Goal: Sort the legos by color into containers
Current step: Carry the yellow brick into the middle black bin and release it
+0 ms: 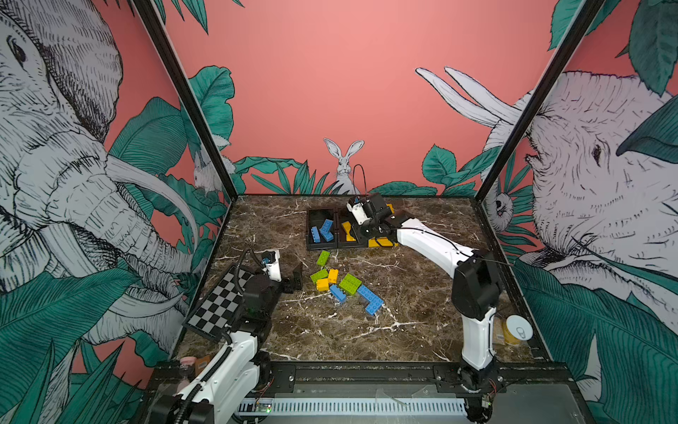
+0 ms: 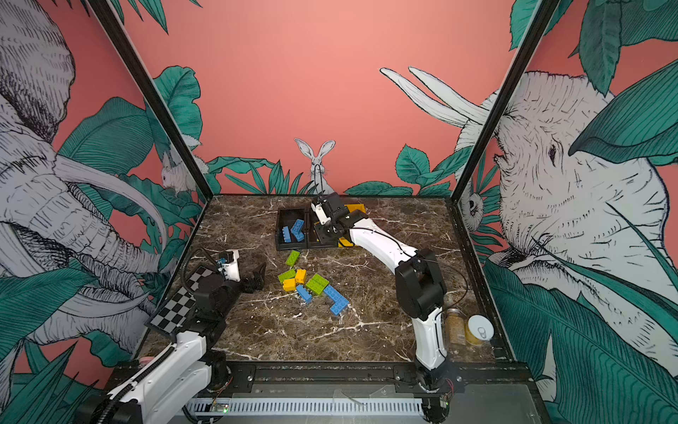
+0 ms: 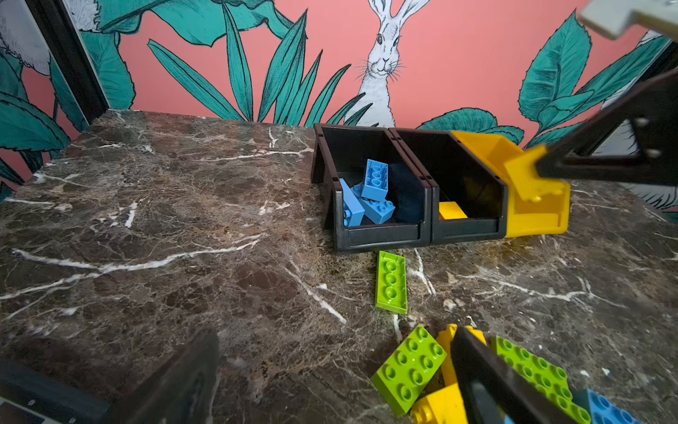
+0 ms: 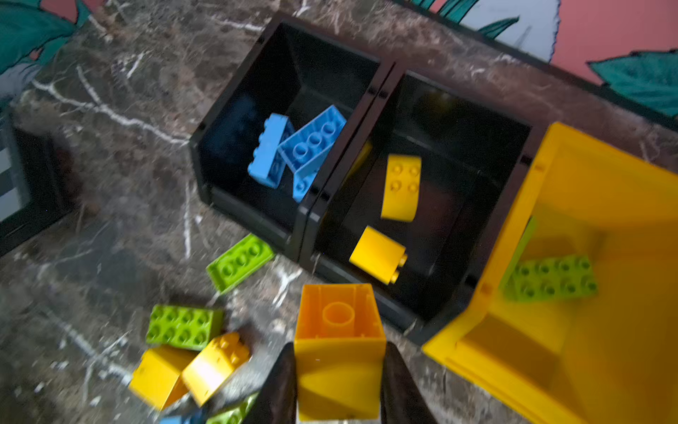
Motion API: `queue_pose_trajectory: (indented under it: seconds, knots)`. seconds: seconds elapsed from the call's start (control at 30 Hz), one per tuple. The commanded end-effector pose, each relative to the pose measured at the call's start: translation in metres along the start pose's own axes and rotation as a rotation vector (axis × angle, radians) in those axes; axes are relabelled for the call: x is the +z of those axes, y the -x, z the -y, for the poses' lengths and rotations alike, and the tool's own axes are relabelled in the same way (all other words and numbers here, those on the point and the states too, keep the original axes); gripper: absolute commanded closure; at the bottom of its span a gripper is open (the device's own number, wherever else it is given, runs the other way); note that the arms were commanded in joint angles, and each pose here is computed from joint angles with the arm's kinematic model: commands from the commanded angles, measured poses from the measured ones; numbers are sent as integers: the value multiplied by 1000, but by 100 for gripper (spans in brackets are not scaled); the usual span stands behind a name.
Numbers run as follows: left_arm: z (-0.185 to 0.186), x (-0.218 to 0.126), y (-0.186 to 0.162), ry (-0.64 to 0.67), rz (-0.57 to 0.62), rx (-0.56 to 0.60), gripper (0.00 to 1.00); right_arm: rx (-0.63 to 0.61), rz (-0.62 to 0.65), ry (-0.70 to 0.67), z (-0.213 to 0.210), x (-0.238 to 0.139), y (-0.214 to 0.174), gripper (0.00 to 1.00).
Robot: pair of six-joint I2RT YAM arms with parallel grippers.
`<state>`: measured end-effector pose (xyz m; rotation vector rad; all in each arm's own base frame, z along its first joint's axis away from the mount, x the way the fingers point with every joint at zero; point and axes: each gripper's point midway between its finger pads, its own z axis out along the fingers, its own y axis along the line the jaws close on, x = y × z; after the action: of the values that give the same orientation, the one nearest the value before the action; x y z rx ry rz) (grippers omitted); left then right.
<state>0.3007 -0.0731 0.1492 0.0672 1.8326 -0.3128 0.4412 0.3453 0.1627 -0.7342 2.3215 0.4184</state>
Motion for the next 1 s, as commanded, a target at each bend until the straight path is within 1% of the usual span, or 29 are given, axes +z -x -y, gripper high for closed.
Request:
queue_pose_trajectory:
  seconds: [0.0, 0.07, 0.13, 0.27, 0.37, 0.43, 0.53, 0.57, 0.63, 0.73, 0.83, 0.9, 0.97]
  knots:
    - [4, -1, 6, -17, 28, -5, 1, 18, 57, -30, 21, 27, 21, 72]
    - [4, -1, 6, -18, 29, -4, 1, 54, 99, -5, 30, 42, 33, 72]
    - [2, -1, 5, -12, 27, -4, 1, 73, 119, -10, 41, 55, 38, 72]
    - [4, -1, 7, -17, 29, -4, 1, 89, 102, -58, 60, 74, 38, 72]
    - [3, -1, 6, -12, 30, -5, 1, 85, 101, -77, 65, 82, 38, 70]
    - [2, -1, 7, -10, 31, -5, 1, 87, 98, -77, 66, 84, 39, 64]
    - [3, -1, 7, -16, 31, -6, 1, 91, 86, -84, 67, 84, 40, 48]
    - [3, -1, 6, -15, 30, -7, 1, 88, 87, -82, 66, 82, 42, 43]
    - [2, -1, 6, -11, 29, -7, 1, 86, 103, -69, 63, 73, 50, 39]
    - [3, -1, 6, -16, 29, -6, 1, 83, 133, -35, 53, 45, 64, 38]
    - [4, -2, 8, -20, 31, -4, 1, 77, 175, 3, 38, 8, 71, 37]
    - [4, -3, 9, -20, 35, -2, 1, 74, 190, 19, 27, -14, 63, 37]
    - [4, -3, 9, -21, 38, -1, 1, 63, 204, 36, 15, -41, 42, 37]
